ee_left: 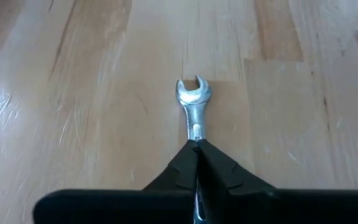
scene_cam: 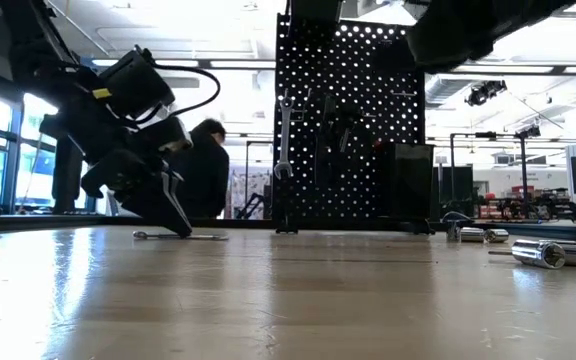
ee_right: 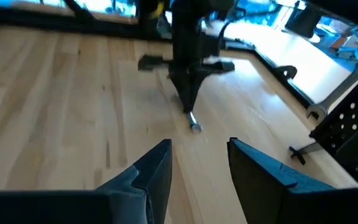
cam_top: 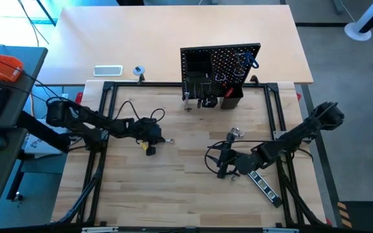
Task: Hang tools onto peg board
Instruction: Hang the silver wrench on the peg board
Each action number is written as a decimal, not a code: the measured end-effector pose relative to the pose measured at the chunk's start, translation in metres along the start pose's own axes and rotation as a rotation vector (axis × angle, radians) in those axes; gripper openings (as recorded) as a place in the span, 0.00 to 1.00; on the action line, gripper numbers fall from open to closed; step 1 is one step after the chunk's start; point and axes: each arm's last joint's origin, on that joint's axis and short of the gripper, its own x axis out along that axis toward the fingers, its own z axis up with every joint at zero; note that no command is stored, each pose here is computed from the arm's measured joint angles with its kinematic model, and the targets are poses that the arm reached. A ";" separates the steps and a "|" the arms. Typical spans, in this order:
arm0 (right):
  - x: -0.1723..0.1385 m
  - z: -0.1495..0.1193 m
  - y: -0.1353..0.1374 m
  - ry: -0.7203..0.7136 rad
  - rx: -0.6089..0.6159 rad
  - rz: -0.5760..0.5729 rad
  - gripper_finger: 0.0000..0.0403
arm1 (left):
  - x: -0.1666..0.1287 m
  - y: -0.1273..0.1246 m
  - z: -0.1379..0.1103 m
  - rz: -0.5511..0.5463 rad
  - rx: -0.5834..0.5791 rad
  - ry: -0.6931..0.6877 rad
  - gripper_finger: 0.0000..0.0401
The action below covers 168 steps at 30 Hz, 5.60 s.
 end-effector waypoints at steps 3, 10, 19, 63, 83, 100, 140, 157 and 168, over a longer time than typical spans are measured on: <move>0.008 -0.007 0.001 0.035 0.008 -0.013 0.38 | 0.001 -0.001 0.005 -0.017 0.005 -0.007 0.00; 0.031 -0.029 0.008 0.117 0.020 0.005 0.38 | 0.002 -0.009 0.014 -0.045 0.046 -0.001 0.00; 0.066 -0.042 0.009 0.100 0.045 0.088 0.38 | 0.001 -0.014 0.025 -0.011 0.075 0.001 0.00; 0.179 -0.067 -0.012 0.008 0.022 0.237 0.38 | 0.016 -0.018 0.034 -0.117 0.084 -0.059 0.00; 0.217 -0.083 -0.041 0.250 0.111 0.279 0.25 | -0.021 -0.012 0.042 0.020 0.123 0.066 0.18; 0.205 -0.087 -0.016 0.320 0.080 0.369 0.00 | 0.005 -0.015 0.031 -0.052 0.099 0.109 0.36; 0.170 -0.049 -0.010 0.358 0.079 0.309 0.32 | 0.025 -0.027 0.035 -0.253 0.139 -0.023 0.01; 0.178 -0.068 -0.007 0.412 0.072 0.246 0.03 | 0.026 -0.025 0.040 -0.127 0.172 -0.064 0.08; 0.173 -0.062 -0.008 0.397 0.010 0.213 0.00 | 0.025 -0.026 0.043 -0.186 0.193 -0.102 0.37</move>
